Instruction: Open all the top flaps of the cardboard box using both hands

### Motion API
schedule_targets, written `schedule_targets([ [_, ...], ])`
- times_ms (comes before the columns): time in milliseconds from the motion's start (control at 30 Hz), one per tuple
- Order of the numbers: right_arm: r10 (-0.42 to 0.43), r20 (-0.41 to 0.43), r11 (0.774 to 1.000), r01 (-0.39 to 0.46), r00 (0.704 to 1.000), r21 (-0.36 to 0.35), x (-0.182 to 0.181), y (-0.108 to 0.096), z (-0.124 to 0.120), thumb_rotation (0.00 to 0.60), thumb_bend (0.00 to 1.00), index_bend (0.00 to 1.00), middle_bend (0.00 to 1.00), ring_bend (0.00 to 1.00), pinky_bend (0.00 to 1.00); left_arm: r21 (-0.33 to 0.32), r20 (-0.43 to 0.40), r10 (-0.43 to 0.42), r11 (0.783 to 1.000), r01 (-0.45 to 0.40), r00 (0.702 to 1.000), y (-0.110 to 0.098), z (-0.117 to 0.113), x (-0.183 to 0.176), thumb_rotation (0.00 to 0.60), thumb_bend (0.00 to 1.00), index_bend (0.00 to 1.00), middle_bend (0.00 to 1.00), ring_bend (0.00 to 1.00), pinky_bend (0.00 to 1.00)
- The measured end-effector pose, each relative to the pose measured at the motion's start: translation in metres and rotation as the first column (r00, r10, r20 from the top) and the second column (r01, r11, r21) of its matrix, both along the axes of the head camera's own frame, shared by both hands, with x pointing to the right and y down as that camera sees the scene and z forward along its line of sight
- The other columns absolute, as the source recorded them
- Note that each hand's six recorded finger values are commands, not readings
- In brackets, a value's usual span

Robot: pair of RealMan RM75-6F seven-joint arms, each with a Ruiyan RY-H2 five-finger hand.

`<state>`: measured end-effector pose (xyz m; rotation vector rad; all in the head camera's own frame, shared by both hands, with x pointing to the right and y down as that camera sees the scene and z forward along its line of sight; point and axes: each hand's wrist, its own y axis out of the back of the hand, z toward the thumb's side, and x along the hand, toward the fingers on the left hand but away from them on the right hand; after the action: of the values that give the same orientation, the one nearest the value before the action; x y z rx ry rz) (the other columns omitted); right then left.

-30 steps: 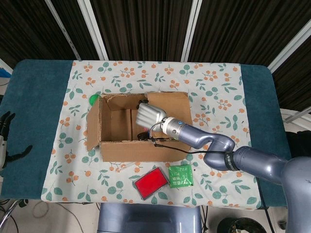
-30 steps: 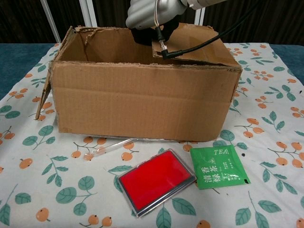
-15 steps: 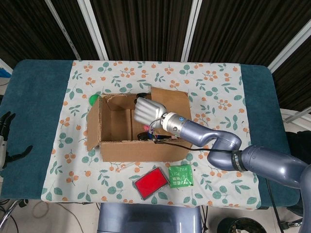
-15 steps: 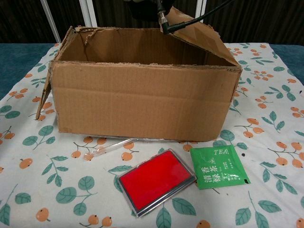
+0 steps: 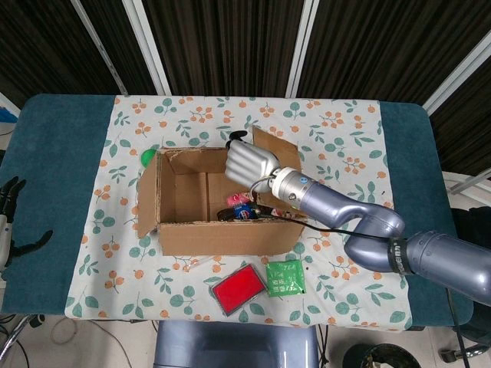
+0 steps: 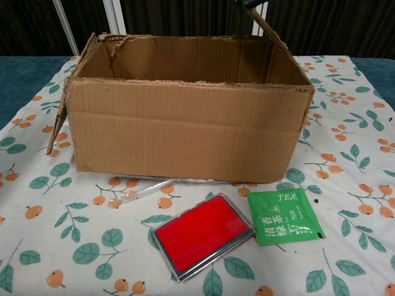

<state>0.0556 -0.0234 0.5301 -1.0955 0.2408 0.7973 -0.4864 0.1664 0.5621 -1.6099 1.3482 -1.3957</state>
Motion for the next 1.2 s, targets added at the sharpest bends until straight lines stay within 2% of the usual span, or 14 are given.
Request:
schedule_targets([
  [267, 0.042, -0.071, 0.996, -0.035, 0.997, 0.084, 0.032, -0.015, -0.012, 0.6, 1.0, 0.71, 0.53, 0.34, 0.36, -0.001, -0.007, 0.003, 1.0, -0.003, 1.0, 0.001, 0.0, 0.002, 0.6, 0.18, 0.0, 0.0, 0.0, 0.0],
  [467, 0.105, -0.097, 0.989, -0.093, 0.99, 0.117, 0.052, -0.023, -0.02, 0.6, 1.0, 0.71, 0.53, 0.34, 0.36, -0.001, -0.008, 0.002, 1.0, -0.002, 1.0, 0.001, 0.0, 0.002, 0.6, 0.18, 0.0, 0.0, 0.0, 0.0],
  [1000, 0.215, -0.161, 0.968, -0.189, 0.963, 0.163, 0.099, -0.028, -0.025, 0.6, 1.0, 0.71, 0.51, 0.33, 0.36, -0.009, -0.009, 0.001, 1.0, -0.001, 1.0, 0.002, 0.0, 0.002, 0.6, 0.18, 0.0, 0.0, 0.0, 0.0],
  [1200, 0.243, -0.172, 0.962, -0.215, 0.955, 0.166, 0.115, -0.026, -0.023, 0.6, 0.95, 0.7, 0.49, 0.32, 0.36, -0.01, -0.01, 0.001, 1.0, -0.001, 1.0, 0.002, 0.0, 0.003, 0.6, 0.18, 0.0, 0.0, 0.0, 0.0],
])
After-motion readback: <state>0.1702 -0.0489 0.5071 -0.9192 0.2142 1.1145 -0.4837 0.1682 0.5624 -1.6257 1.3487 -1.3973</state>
